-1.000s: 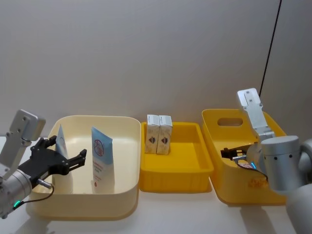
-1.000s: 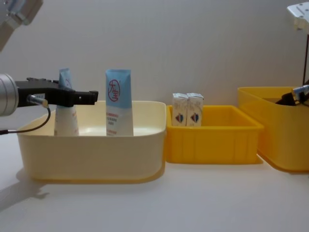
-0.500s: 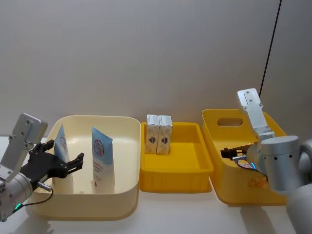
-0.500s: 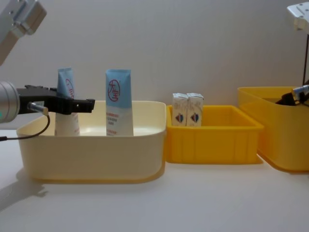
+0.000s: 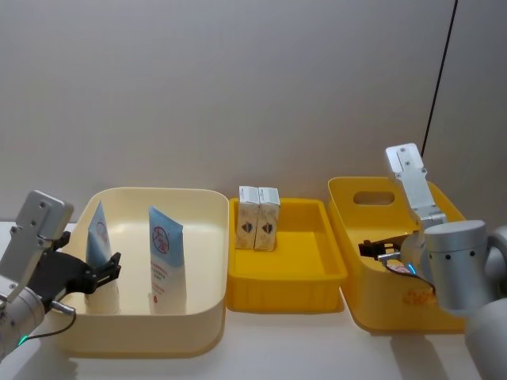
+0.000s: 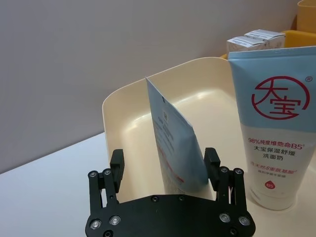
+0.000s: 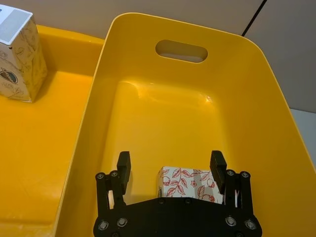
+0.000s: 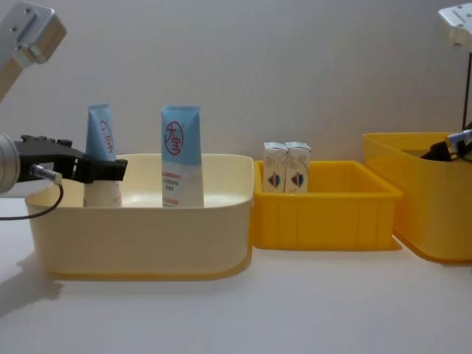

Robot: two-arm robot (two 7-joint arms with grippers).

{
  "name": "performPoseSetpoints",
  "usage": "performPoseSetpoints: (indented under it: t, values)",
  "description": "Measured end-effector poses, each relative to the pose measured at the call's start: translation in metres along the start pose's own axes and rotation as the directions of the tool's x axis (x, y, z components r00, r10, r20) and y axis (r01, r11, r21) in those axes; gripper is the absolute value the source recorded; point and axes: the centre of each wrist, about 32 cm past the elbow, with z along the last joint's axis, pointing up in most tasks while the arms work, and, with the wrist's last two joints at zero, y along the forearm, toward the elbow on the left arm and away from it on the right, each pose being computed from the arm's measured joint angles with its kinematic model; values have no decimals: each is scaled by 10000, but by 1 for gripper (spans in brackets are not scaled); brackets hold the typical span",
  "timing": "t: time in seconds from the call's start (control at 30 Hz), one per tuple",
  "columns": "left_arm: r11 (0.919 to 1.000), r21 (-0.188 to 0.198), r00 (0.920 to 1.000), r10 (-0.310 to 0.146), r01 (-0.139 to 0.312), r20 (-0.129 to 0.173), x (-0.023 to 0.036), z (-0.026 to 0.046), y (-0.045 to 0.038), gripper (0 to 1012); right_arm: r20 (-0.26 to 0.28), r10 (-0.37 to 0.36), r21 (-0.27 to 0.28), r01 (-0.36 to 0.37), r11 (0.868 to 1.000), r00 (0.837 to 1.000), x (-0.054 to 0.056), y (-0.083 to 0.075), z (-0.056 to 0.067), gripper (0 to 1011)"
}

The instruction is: Bimanual collaborative sorting of washing and personal care products

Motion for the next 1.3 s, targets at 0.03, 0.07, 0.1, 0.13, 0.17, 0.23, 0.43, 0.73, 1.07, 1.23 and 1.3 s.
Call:
performPoseSetpoints:
  t: [0.03,0.07,0.1,0.13,0.17,0.23,0.43,0.73,1.07,1.23,1.3]
  values:
    - [10000,8,10000,20,-20,12,0,-1,1,1003,-1,0,0,0,10000,10000,0,0,0,1001]
    - [10000,17,10000,42,-42,23,-1,-2,2,1003,0,0,0,0,10000,10000,0,0,0,1001]
    - [10000,36,10000,84,-85,44,-1,-5,4,1003,0,0,0,0,10000,10000,0,0,0,1001]
    - [9999,43,9999,98,-99,53,-2,-6,5,1003,0,-1,1,1,10000,10000,0,0,0,1001]
    - [9999,49,9999,114,-114,63,-2,-6,6,1003,0,0,0,0,10000,10000,0,0,0,1001]
    - [9999,63,9998,155,-155,86,-3,-7,9,1003,0,0,0,0,10000,10000,0,0,0,1001]
    - [9997,106,9996,238,-240,135,-3,-14,14,962,0,0,0,0,10000,10000,0,0,0,1001]
    - [9995,127,9994,304,-306,169,-4,-17,17,733,-1,-1,1,1,10000,10000,0,0,0,1001]
    - [9993,138,9993,338,-340,188,-6,-17,19,458,-1,0,0,0,10000,10000,0,0,0,1001]
    - [9993,146,9992,347,-350,195,-6,-18,19,412,-1,0,0,0,10000,10000,0,0,0,1001]
    - [9993,147,9992,349,-352,196,-7,-19,19,393,-1,-1,0,1,10000,10000,0,0,0,1001]
